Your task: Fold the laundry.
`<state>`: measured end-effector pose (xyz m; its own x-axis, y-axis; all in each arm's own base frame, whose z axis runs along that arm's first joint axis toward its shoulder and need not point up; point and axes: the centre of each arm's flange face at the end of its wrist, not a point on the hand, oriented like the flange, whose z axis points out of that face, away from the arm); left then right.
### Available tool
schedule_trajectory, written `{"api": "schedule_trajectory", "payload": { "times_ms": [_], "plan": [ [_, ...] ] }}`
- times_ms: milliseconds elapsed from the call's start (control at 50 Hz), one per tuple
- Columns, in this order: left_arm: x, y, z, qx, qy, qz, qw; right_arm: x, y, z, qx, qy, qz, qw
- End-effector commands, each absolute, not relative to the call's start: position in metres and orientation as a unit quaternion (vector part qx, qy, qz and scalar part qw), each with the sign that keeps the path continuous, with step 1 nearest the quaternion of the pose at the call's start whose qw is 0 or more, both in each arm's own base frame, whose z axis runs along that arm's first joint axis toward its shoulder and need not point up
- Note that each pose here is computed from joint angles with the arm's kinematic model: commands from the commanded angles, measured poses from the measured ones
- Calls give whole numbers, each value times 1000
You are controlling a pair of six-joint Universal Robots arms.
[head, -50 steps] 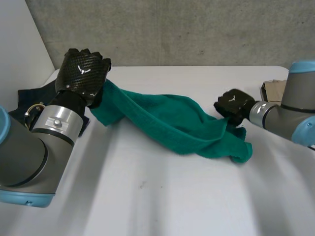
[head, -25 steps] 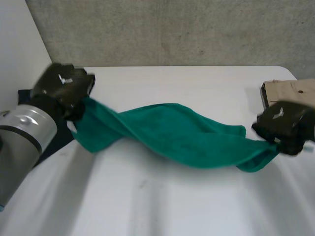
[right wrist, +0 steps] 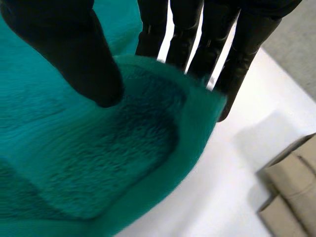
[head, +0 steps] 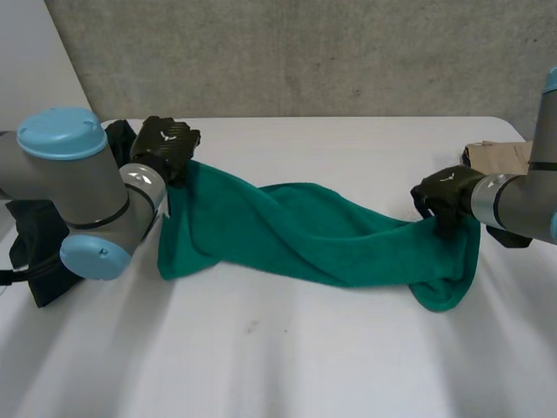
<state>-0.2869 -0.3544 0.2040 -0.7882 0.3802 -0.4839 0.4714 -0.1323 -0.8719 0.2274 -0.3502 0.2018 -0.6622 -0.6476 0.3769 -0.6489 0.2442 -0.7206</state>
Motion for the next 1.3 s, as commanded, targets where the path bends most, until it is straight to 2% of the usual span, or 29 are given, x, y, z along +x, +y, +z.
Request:
{"api": "schedule_trajectory", "payload": {
  "times_ms": [20, 140, 300, 420, 520, 680, 860, 920, 940, 1000, 1020, 1040, 1080, 1100, 1120, 1200, 1260, 1300],
  "plan": [
    [-283, -344, 190, 330, 675, -659, 30, 225, -346, 185, 417, -808, 416, -7],
    [-280, -339, 180, 336, 686, -644, 32, 225, -347, 185, 417, -810, 413, -7],
    [-275, -328, 188, 338, 686, -644, 33, 223, -347, 183, 425, -809, 406, 4],
    [-273, -325, 183, 341, 692, -635, 33, 213, -353, 174, 432, -811, 387, 70],
    [-273, -325, 183, 340, 693, -635, 33, 212, -357, 177, 429, -809, 390, 94],
    [-270, -323, 191, 337, 690, -639, 36, 213, -358, 185, 425, -807, 400, 92],
    [-270, -326, 184, 337, 692, -637, 36, 222, -358, 183, 440, -795, 415, 54],
    [-274, -342, 185, 329, 677, -657, 40, 228, -376, 195, 429, -769, 471, 65],
    [-276, -349, 188, 325, 668, -668, 42, 232, -391, 206, 413, -745, 518, 76],
    [-280, -378, 214, 298, 622, -722, 52, 236, -414, 232, 380, -699, 599, 90],
    [-279, -385, 224, 288, 606, -739, 55, 239, -427, 256, 351, -659, 658, 96],
    [-278, -399, 249, 263, 565, -779, 63, 241, -433, 270, 336, -636, 688, 98],
    [-275, -410, 277, 237, 514, -821, 72, 244, -441, 298, 306, -586, 744, 98],
    [-275, -414, 291, 223, 485, -842, 76, 244, -446, 328, 274, -533, 795, 96],
    [-273, -419, 320, 195, 424, -881, 83, 244, -446, 343, 258, -507, 817, 95],
    [-271, -409, 387, 137, 289, -944, 87, 240, -434, 410, 190, -389, 898, 76],
    [-268, -400, 408, 122, 256, -955, 85, 237, -424, 435, 164, -340, 924, 60],
    [-266, -396, 415, 120, 255, -957, 72, 237, -421, 439, 162, -335, 926, 57]
  ]
}}
